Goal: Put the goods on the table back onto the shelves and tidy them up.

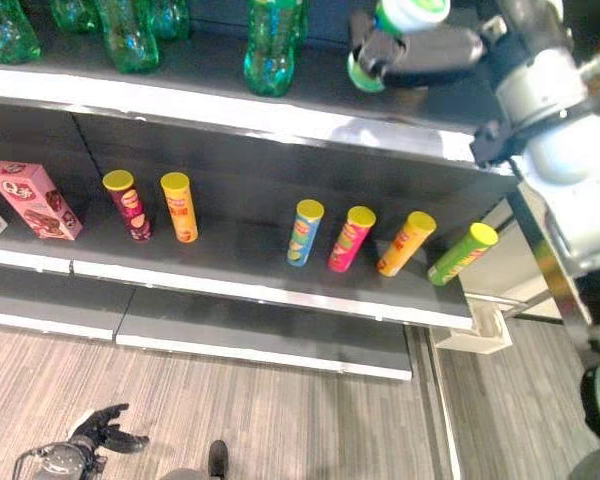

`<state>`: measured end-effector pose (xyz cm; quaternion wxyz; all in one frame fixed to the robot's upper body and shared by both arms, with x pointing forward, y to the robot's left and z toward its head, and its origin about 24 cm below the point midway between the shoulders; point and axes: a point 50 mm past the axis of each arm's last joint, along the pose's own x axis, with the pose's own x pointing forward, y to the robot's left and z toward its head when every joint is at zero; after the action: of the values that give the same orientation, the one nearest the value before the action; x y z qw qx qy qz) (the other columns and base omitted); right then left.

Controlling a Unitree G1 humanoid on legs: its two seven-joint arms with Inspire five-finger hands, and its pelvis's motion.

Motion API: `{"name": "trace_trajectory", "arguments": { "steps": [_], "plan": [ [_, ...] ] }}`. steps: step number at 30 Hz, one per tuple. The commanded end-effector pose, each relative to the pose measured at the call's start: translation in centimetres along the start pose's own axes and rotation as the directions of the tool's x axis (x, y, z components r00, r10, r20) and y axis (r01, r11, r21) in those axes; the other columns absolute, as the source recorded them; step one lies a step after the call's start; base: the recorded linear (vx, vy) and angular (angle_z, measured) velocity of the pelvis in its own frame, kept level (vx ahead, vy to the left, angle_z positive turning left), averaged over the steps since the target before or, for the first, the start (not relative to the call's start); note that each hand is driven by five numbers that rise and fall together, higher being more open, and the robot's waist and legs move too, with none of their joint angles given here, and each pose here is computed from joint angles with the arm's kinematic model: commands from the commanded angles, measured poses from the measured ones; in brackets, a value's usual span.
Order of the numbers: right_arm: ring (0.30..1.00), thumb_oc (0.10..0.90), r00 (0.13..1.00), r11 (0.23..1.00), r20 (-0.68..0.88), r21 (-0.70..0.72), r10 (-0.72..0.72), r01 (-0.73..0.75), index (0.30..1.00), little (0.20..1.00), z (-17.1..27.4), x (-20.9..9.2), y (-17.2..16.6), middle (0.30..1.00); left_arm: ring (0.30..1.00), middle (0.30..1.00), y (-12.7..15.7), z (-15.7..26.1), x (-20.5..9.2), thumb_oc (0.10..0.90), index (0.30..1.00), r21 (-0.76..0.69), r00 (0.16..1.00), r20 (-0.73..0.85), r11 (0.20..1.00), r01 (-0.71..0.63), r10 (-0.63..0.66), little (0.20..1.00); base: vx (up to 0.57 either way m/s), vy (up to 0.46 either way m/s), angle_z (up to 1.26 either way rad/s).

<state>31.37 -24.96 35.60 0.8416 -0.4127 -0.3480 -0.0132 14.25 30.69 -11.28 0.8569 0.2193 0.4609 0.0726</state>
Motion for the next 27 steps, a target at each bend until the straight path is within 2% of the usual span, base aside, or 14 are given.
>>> {"name": "trace_trajectory", "arguments": {
  "steps": [1, 6, 11, 22, 27],
  "plan": [
    [0.300, 0.400, 0.948, 0.957, 0.144, -0.008, -0.285, 0.289, 0.300, 0.300, 3.9, 0.7, -7.5, 0.300, 0.900, 0.900, -1.8, -2.9, -1.1, 0.800, 0.900, -0.012, 0.998, -0.042, 0.999, 0.038, -0.038, 0.900, 0.28, -0.128, 0.35],
    [0.300, 0.400, 0.947, 0.951, 0.113, -0.046, -0.300, 0.306, 0.300, 0.300, 3.2, -0.1, -8.4, 0.300, 0.900, 0.900, -4.3, -5.0, -1.9, 0.800, 0.900, -0.007, 0.988, -0.110, 0.995, 0.104, -0.105, 0.900, 0.19, -0.157, 0.53],
    [0.300, 0.400, 0.954, 0.953, 0.094, -0.075, -0.285, 0.292, 0.300, 0.300, 2.8, -0.5, -8.6, 0.300, 0.900, 0.900, -4.8, -4.9, -2.0, 0.800, 0.900, -0.003, 0.988, -0.106, 0.993, 0.115, -0.115, 0.900, 0.04, -0.090, -0.31],
    [0.300, 0.400, 0.990, 0.986, 0.037, -0.093, -0.134, 0.137, 0.300, 0.300, 1.9, -0.8, -7.6, 0.300, 0.900, 0.900, -5.1, -4.9, -2.0, 0.800, 0.900, 0.022, 0.986, -0.098, 0.990, 0.136, -0.133, 0.900, 0.01, -0.020, -0.12],
    [0.300, 0.400, 0.998, 0.988, -0.061, -0.148, 0.029, -0.038, 0.300, 0.300, 0.5, -1.6, -6.1, 0.300, 0.900, 0.900, -5.0, -4.9, -2.0, 0.800, 0.900, 0.036, 0.986, -0.096, 0.989, 0.141, -0.137, 0.900, -0.01, -0.005, -0.06]
  ]
}}
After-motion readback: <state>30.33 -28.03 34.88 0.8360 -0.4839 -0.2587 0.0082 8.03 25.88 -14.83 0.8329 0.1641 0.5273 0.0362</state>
